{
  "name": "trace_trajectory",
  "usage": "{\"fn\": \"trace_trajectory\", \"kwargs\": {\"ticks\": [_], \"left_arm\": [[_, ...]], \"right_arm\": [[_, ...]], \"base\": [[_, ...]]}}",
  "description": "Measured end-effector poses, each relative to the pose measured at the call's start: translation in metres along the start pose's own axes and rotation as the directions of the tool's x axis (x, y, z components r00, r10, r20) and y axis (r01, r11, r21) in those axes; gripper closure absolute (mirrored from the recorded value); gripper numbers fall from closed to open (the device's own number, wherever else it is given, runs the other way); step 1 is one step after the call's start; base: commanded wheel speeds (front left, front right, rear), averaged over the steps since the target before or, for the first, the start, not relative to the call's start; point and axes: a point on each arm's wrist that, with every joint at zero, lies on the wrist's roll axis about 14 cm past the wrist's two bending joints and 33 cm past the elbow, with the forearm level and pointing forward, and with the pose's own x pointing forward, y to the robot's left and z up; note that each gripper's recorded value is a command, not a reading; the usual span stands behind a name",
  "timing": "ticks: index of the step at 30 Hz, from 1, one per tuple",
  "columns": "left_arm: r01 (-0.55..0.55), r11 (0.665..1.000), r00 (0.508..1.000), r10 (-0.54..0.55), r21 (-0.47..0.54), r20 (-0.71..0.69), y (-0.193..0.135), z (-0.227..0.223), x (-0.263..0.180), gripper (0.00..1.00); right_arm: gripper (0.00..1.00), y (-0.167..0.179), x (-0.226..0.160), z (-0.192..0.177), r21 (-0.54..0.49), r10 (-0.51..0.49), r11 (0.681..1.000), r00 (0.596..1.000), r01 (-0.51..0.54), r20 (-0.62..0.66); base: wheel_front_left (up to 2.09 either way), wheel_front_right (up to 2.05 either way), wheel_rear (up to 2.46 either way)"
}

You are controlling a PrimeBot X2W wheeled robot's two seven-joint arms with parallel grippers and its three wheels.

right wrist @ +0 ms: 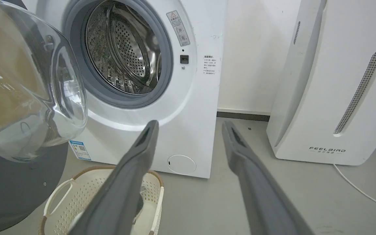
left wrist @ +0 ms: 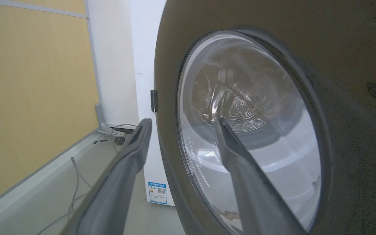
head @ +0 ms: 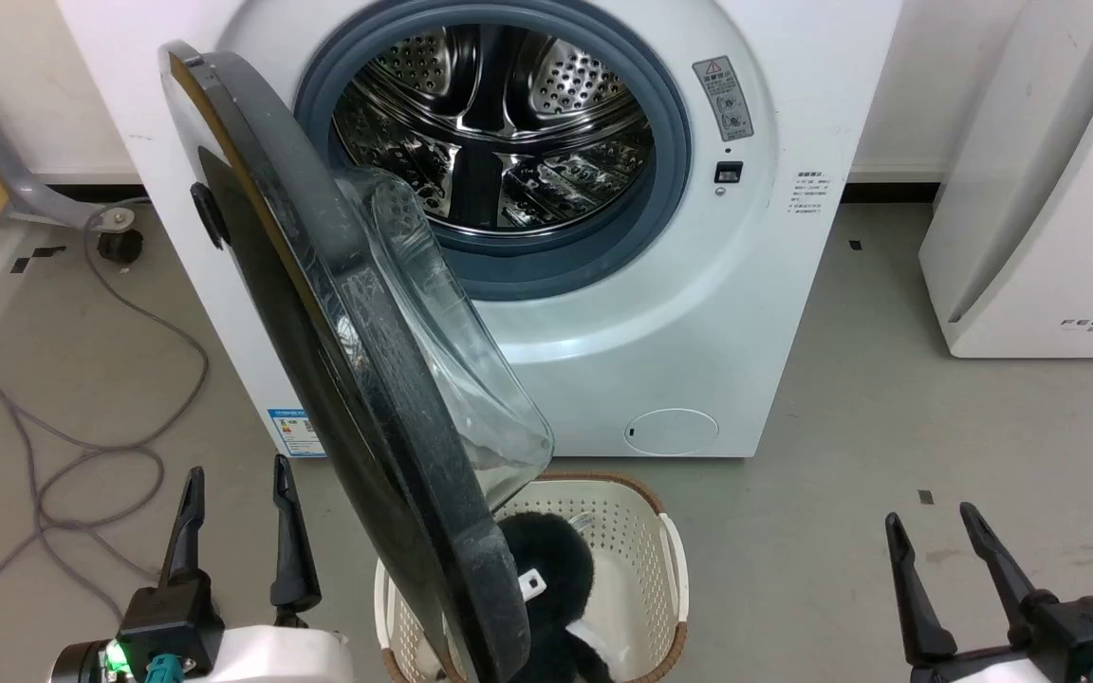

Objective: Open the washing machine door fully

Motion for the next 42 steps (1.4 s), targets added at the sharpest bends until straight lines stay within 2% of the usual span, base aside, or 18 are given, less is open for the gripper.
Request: {"fn": "trace_trajectory", "kwargs": {"ticks": [8, 9, 10, 11, 14, 19, 23, 27, 30, 34, 39, 42], "left_arm": [[-0.009, 1.000, 1.000, 0.009, 0.006, 0.002, 0.002, 0.000, 0.001, 0.00], [-0.012, 1.000, 1.000, 0.012, 0.006, 0.003, 0.003, 0.001, 0.001, 0.04], [-0.017, 1.000, 1.000, 0.017, 0.008, 0.009, 0.004, 0.003, 0.001, 0.58], [-0.024, 1.000, 1.000, 0.024, 0.015, 0.019, 0.006, 0.005, 0.002, 1.00], [-0.049, 0.999, 0.997, 0.048, 0.019, 0.067, 0.013, 0.021, 0.005, 1.00], [-0.056, 0.998, 0.961, 0.058, -0.013, 0.271, 0.013, 0.086, 0.019, 1.00], [0.029, 0.999, 0.909, -0.012, -0.035, 0.416, -0.006, 0.135, 0.022, 1.00], [0.197, 0.980, 0.841, -0.147, -0.041, 0.521, -0.045, 0.171, 0.013, 1.00], [0.338, 0.940, 0.789, -0.264, -0.033, 0.555, -0.079, 0.183, 0.001, 1.00], [0.499, 0.866, 0.718, -0.406, -0.011, 0.566, -0.121, 0.186, -0.017, 1.00], [0.643, 0.764, 0.629, -0.566, 0.052, 0.532, -0.165, 0.176, -0.044, 1.00], [0.703, 0.708, 0.596, -0.637, 0.065, 0.489, -0.184, 0.161, -0.059, 1.00]], "right_arm": [[0.00, -0.004, 0.000, 0.003, -0.002, -0.019, 1.000, 1.000, 0.019, 0.010], [0.00, -0.004, 0.000, 0.003, -0.002, -0.020, 1.000, 1.000, 0.020, 0.011], [0.00, -0.004, 0.000, 0.004, -0.003, -0.021, 1.000, 1.000, 0.021, 0.012], [0.00, -0.004, -0.001, 0.004, -0.002, -0.021, 1.000, 1.000, 0.021, 0.013], [0.00, -0.004, -0.001, 0.005, 0.000, -0.021, 1.000, 1.000, 0.021, 0.016], [0.00, -0.002, 0.000, 0.006, 0.003, -0.017, 1.000, 1.000, 0.017, 0.021], [0.00, 0.001, 0.001, 0.007, 0.009, -0.009, 1.000, 1.000, 0.009, 0.024], [0.00, 0.002, 0.001, 0.008, 0.010, -0.005, 1.000, 1.000, 0.004, 0.028], [0.00, 0.002, 0.000, 0.009, 0.013, -0.005, 1.000, 1.000, 0.005, 0.030], [0.00, 0.003, 0.000, 0.010, 0.020, -0.005, 1.000, 0.999, 0.004, 0.033], [0.00, 0.003, 0.000, 0.009, 0.027, -0.006, 1.000, 0.999, 0.005, 0.032], [0.00, 0.004, -0.001, 0.007, 0.027, -0.004, 1.000, 1.000, 0.003, 0.026]], "base": [[0.00, 0.00, 0.00], [0.00, 0.00, 0.00], [0.00, 0.00, 0.00], [0.00, 0.00, 0.00], [0.00, 0.00, 0.00], [0.00, 0.00, 0.00], [0.00, 0.00, 0.00], [0.00, 0.00, 0.00], [0.00, 0.00, 0.00], [0.00, 0.00, 0.00], [0.00, 0.00, 0.00], [0.00, 0.00, 0.00]]}}
